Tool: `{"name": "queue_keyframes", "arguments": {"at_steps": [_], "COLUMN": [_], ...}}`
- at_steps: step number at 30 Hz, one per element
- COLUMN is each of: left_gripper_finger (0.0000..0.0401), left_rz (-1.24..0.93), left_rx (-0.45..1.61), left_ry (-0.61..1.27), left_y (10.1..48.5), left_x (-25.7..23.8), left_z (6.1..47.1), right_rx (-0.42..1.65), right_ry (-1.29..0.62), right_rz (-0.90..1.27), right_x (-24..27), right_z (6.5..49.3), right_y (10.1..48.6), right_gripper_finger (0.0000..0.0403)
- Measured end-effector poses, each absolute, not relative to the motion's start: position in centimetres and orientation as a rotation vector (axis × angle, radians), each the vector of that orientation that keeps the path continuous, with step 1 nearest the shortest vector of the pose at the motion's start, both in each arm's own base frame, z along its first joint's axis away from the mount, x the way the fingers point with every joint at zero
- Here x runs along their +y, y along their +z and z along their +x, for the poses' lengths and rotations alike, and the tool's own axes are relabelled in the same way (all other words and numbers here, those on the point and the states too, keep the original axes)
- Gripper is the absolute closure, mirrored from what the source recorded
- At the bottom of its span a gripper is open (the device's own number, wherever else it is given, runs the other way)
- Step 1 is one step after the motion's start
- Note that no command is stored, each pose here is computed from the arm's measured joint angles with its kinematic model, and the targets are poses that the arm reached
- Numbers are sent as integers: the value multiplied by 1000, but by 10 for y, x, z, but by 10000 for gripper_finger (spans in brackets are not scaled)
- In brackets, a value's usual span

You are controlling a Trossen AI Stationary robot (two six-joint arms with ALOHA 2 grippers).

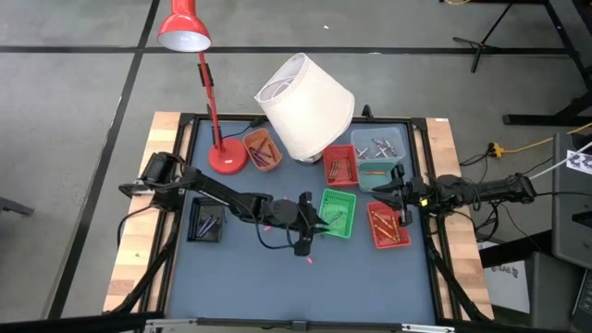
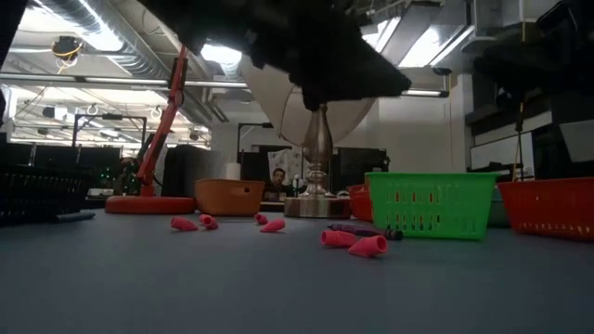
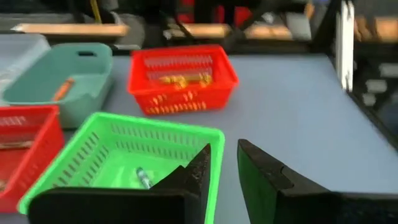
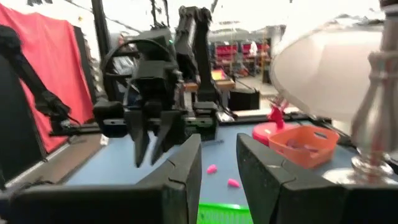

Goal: Sort crayons
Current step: Put the violet crayon into the orange bin

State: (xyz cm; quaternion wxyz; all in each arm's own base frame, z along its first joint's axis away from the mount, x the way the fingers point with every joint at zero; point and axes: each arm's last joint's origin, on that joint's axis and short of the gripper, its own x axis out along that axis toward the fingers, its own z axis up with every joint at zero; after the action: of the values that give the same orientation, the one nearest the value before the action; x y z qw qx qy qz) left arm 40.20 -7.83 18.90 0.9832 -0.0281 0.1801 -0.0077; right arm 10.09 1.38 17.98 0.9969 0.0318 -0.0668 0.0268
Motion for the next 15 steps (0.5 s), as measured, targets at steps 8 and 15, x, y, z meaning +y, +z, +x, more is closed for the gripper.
{"name": "queue_keyframes", "arguments": {"at_steps": [8, 15], "left_gripper_finger": [337, 337], "left_rz": [122, 134], "left_rx": [482, 628], "left_ry": [-87, -86], "left_y": [167, 150], "left_x": [-71, -55], "left_z": [403, 400], "right_rx": [-47, 27], "right_ry": [42, 11], "right_rz": [52, 43], "right_x": [14, 13], "right_z": [102, 102], "right_y": [171, 164], "right_gripper_finger": [304, 304]}}
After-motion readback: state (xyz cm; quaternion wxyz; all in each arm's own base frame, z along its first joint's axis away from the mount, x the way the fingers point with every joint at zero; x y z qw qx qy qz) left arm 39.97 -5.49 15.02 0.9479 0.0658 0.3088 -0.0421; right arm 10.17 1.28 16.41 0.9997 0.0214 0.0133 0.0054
